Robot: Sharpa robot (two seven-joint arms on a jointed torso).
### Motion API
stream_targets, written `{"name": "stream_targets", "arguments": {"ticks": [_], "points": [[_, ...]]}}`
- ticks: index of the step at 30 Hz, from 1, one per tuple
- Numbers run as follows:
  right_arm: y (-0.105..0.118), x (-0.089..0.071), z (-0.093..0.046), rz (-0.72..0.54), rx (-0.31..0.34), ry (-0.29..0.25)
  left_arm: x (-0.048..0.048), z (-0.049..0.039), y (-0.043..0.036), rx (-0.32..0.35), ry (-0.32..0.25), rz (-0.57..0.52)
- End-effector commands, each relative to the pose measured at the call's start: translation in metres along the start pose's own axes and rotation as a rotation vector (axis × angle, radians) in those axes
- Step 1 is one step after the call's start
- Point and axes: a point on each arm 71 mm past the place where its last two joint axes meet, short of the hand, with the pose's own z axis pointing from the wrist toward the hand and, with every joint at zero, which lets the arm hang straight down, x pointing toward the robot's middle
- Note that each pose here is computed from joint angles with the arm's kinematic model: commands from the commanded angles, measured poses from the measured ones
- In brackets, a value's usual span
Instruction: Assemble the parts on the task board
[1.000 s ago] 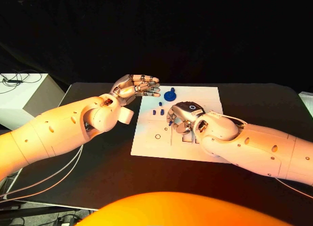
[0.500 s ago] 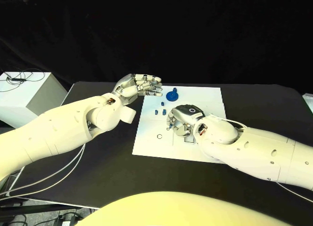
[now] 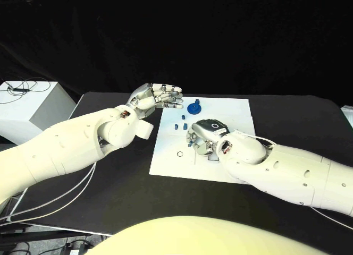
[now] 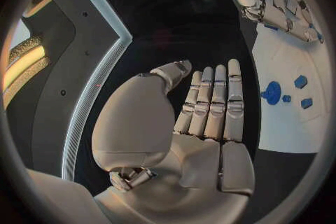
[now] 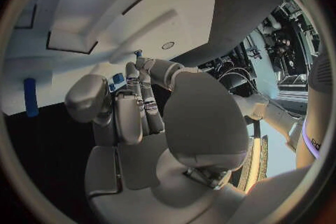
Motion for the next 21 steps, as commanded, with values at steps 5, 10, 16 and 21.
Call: {"name": "stream_targets", "arguments": {"ticks": [5, 10, 16, 21], "points": [[-0.0007, 0.0017, 0.0015, -0.014, 0.009, 0.006, 0.0024, 0.0005, -0.0006, 0.012, 0.017, -0.003], [-0.0028, 0.0030, 0.0022, -0.018, 0.017, 0.016, 0.0025, 0.0004, -0.0005, 0.011, 0.019, -0.003], [-0.0019, 0.0055, 0.0031, -0.019, 0.017, 0.025, 0.0026, 0.0004, -0.0005, 0.010, 0.021, -0.004], [-0.0021, 0.0072, 0.0038, -0.020, 0.019, 0.030, 0.0026, 0.0003, -0.0005, 0.009, 0.023, -0.005]]}}
